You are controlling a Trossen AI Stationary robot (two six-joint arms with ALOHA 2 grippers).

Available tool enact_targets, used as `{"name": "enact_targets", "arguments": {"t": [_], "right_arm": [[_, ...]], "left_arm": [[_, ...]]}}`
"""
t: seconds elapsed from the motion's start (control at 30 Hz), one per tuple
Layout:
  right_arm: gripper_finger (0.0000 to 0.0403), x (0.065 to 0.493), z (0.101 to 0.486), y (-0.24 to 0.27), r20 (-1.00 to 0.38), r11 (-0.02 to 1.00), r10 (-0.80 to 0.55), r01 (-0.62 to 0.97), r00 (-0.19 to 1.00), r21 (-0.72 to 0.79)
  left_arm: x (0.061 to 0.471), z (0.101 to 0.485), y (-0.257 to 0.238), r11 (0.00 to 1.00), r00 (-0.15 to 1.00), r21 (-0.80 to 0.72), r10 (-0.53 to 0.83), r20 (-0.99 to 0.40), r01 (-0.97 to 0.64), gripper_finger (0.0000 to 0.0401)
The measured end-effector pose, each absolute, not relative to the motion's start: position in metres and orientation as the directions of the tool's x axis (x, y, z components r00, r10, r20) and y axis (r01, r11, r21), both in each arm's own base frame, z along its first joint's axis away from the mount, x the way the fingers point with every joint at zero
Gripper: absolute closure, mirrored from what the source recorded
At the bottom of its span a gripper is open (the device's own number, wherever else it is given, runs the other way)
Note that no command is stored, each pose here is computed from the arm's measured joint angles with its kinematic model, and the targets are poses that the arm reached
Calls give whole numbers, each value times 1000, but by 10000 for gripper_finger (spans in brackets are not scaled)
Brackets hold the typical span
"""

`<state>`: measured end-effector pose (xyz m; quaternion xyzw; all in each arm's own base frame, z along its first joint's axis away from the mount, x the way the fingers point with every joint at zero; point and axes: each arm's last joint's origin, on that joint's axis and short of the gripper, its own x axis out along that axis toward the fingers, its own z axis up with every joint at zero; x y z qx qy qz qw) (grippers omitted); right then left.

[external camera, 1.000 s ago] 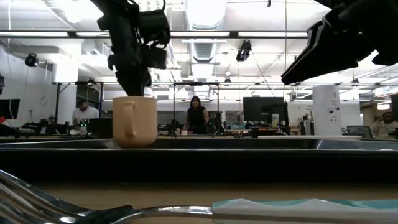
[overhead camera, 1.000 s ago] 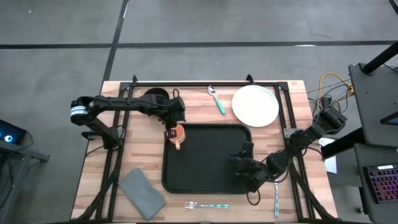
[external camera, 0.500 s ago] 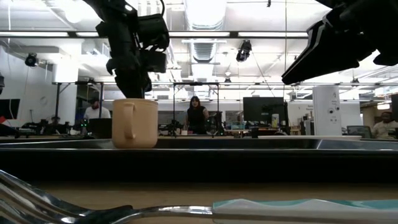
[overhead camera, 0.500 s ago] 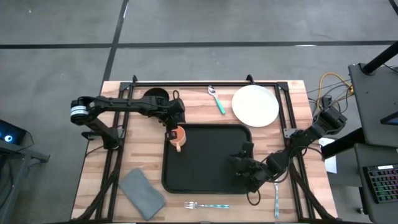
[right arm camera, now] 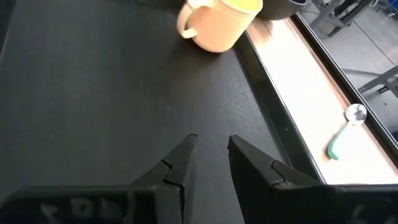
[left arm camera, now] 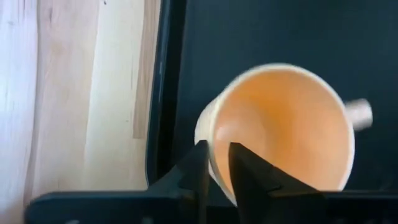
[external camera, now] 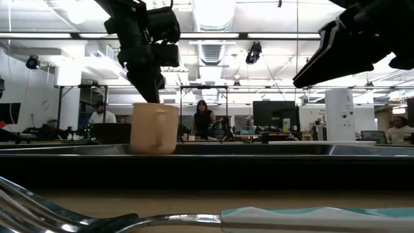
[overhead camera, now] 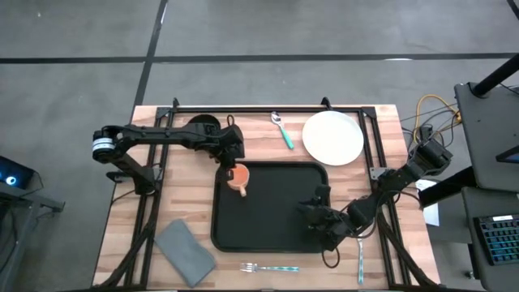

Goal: Set up tray
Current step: Put the yellow mug on the top left of the black tray, then put the white plate on the black tray below the orange mug

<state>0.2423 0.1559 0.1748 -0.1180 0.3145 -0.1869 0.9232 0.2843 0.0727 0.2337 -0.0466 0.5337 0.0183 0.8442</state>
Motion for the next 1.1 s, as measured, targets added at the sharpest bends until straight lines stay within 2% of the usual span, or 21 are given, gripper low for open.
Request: {"name": "enact_targets", "arguments": {"t": [0.17, 0.37, 0.47, 0.57, 0.8, 0.9, 1.0, 1.1], "right_arm": [[321, 242, 175, 156, -537, 899, -419, 252, 732, -358], [321, 242, 175, 156, -534, 897, -423, 252, 732, -364], [321, 241, 176, 153, -489, 867, -479, 309, 729, -390], [321, 236, 184, 148, -455, 848, -524, 392, 720, -356], [311, 200, 231, 122, -522, 799, -581, 559, 624, -220], [298, 179, 252, 106, -554, 743, -634, 623, 540, -244], [283, 165, 267, 95, -561, 704, -665, 663, 492, -254], [271, 150, 278, 82, -556, 640, -703, 735, 443, -225]], "left_arm": [[282, 232, 72, 995, 404, -64, -25, -914, -83, 316], [281, 240, 72, 995, 418, -61, -21, -908, -82, 300], [280, 254, 72, 994, 408, -64, -24, -913, -85, 298], [278, 275, 70, 993, 426, -70, -21, -905, -98, 298], [262, 333, 51, 998, 613, -49, -9, -790, -48, 298], [247, 357, 46, 999, 756, -14, 19, -654, -37, 298], [223, 371, 41, 999, 850, 8, 35, -526, -36, 298], [198, 368, 36, 999, 885, 4, 42, -464, -45, 298]]}}
